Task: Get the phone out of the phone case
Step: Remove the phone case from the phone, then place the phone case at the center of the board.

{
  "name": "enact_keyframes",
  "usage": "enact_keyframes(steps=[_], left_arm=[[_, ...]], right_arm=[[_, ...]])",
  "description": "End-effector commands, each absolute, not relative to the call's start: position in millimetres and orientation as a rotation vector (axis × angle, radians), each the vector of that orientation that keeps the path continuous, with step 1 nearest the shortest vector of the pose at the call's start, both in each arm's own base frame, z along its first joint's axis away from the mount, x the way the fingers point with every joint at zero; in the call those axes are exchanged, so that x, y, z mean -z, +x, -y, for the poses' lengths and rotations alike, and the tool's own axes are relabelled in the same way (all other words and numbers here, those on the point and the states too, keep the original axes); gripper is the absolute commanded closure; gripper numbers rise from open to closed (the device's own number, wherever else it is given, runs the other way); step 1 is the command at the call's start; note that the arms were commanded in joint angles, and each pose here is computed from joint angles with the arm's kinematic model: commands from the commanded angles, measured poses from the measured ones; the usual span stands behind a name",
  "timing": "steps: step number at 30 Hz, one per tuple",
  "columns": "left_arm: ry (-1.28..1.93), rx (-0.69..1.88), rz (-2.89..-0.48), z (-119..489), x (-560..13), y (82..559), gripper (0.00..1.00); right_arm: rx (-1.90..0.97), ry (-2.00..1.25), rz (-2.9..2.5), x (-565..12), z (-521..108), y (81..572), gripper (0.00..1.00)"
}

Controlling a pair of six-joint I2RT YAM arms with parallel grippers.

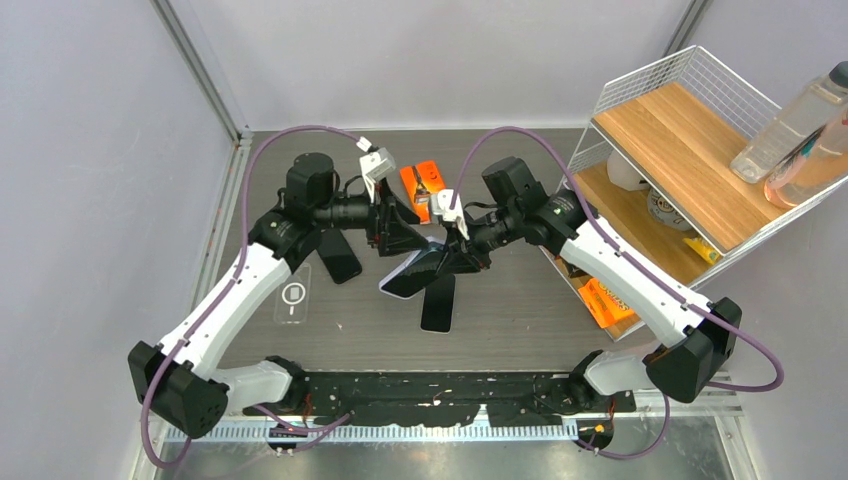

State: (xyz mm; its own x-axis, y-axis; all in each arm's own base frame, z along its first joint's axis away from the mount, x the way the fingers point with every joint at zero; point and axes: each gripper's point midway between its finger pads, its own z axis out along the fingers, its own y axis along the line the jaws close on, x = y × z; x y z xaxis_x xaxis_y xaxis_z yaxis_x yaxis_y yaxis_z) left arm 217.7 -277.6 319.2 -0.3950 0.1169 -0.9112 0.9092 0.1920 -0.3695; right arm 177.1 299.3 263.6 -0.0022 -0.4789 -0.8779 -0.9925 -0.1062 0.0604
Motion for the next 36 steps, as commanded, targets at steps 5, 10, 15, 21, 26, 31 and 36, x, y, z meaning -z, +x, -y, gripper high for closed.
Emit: enact_keyframes(steps=[5, 10, 15, 21, 26, 31, 36], left_arm=[[0.930, 1.200, -1.681, 280.1, -326.3, 236.1, 0.30], [0.958, 1.177, -1.735, 283.3, -300.1, 229.0, 0.32], [0.994, 1.206, -1.785, 290.2, -278.1, 221.0, 0.43], [1.000, 1.314, -1.838, 299.2, -265.8, 217.4, 0.81], [0.830, 1.278, -1.978, 277.9, -237.9, 239.6, 1.00], [0.503, 1.022, -2.249, 210.9, -178.0, 271.9, 1.00], [0.344, 0.845, -2.472, 156.9, -132.2, 273.8, 1.00]], right_arm=[[-1.042, -1.640, -1.403, -293.1, -306.3, 174.7, 0.95], [-1.024, -1.615, -1.413, -300.9, -308.4, 180.6, 0.95], [-1.014, -1.600, -1.426, -304.6, -310.1, 184.8, 0.95], [-1.019, -1.596, -1.438, -303.2, -311.3, 186.1, 0.95], [-0.990, -1.586, -1.458, -299.9, -307.5, 189.2, 0.95], [-0.976, -1.562, -1.472, -297.4, -299.1, 191.1, 0.95], [-0.975, -1.559, -1.486, -294.3, -295.9, 191.6, 0.95]])
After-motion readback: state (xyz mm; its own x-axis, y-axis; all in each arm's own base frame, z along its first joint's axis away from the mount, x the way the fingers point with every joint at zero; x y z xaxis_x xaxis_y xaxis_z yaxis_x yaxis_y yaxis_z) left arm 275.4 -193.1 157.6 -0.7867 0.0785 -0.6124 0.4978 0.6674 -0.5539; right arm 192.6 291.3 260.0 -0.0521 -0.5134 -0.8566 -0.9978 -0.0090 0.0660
